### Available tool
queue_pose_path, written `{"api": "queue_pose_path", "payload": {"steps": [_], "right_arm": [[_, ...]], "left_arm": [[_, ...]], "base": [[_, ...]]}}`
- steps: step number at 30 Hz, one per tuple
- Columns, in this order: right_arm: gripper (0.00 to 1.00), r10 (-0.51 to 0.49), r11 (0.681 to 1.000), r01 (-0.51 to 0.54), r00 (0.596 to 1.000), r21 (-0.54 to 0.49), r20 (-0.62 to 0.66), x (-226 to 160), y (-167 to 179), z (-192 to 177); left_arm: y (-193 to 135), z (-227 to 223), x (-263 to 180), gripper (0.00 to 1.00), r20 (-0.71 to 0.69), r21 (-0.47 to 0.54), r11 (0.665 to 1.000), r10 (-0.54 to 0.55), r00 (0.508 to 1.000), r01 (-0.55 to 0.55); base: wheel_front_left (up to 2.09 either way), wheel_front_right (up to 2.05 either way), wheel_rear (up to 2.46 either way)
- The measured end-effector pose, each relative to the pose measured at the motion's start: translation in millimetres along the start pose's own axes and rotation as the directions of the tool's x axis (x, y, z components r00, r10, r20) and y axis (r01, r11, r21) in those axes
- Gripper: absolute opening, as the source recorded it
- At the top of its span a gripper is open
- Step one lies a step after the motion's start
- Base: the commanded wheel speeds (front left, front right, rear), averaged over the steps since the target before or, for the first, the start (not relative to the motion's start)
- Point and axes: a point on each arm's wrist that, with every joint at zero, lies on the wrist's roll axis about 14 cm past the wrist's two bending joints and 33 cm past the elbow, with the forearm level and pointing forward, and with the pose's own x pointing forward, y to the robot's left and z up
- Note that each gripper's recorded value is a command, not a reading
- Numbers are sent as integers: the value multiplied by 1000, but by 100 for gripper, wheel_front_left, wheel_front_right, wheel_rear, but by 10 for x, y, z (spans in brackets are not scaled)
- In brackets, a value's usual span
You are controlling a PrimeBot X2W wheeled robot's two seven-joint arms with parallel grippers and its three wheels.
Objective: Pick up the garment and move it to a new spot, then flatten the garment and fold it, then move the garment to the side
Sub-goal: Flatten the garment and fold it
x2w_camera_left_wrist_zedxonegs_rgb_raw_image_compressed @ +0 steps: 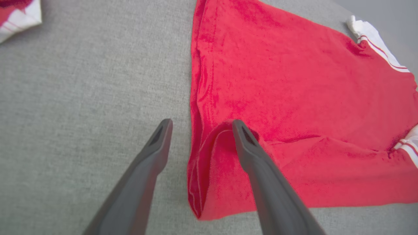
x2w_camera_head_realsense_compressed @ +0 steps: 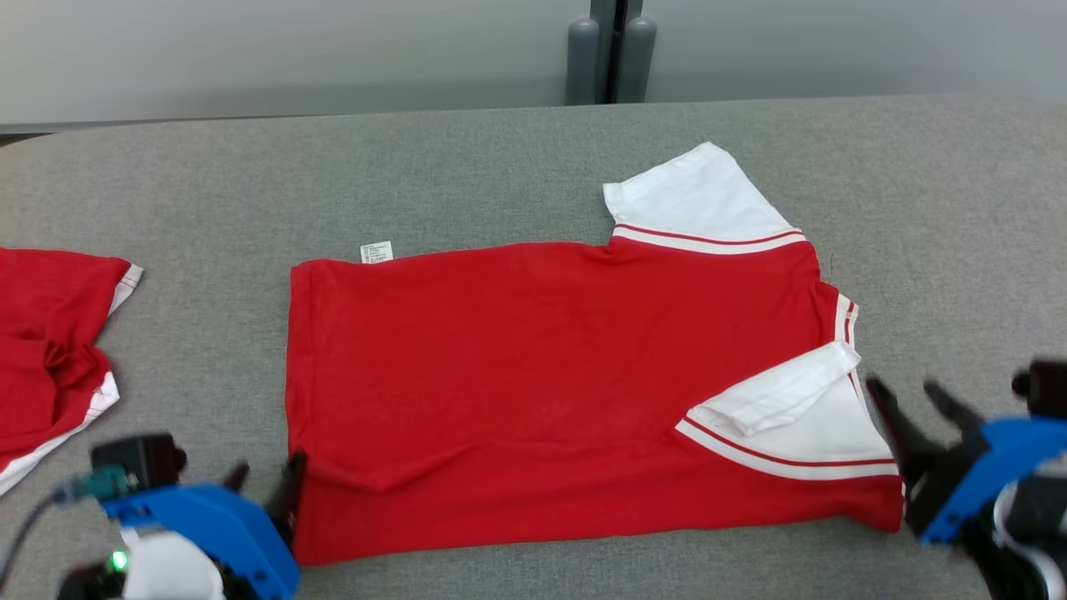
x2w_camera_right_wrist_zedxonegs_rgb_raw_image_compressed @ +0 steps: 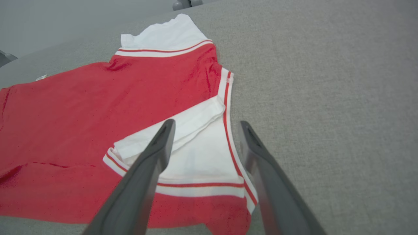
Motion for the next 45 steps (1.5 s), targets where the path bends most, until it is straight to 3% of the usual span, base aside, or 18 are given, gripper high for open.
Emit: {"api": "queue_pose_path", "payload": {"steps": [8,11,16,27,37,39,40,41,45], "right_arm": [[100,121,986,-106,986,-127,115,393,500,939],[100,153,977,-137,984,-163,91,635,626,1123],[100,176,962,-171,984,-213,2,1060,787,1238],[100,197,939,-209,978,-275,-69,1552,1019,1294],[100,170,943,-188,981,-276,-88,1770,876,1245],[100,166,944,-186,982,-272,-95,1809,856,1224],[100,163,945,-184,982,-270,-97,1828,847,1223],[100,160,946,-181,982,-270,-98,1846,838,1223],[100,125,947,-159,983,-281,-136,1931,755,1147]], "left_arm": [[-32,872,324,100,103,118,993,-17,995,5],[-73,1180,522,100,123,136,990,-42,992,25],[4,1442,848,100,36,172,985,-32,999,26],[24,1161,1154,100,-287,329,941,18,958,81],[101,1084,1375,100,-321,423,905,96,942,52],[98,1048,1401,64,-341,424,904,102,934,56],[115,1062,1411,35,-338,432,900,112,934,48],[126,1065,1421,0,-336,441,897,119,934,44],[142,1089,1440,0,-315,445,895,120,941,35]], "base": [[0,0,0],[0,0,0],[0,0,0],[0,0,0],[0,0,0],[0,0,0],[0,0,0],[0,0,0],[0,0,0]]}}
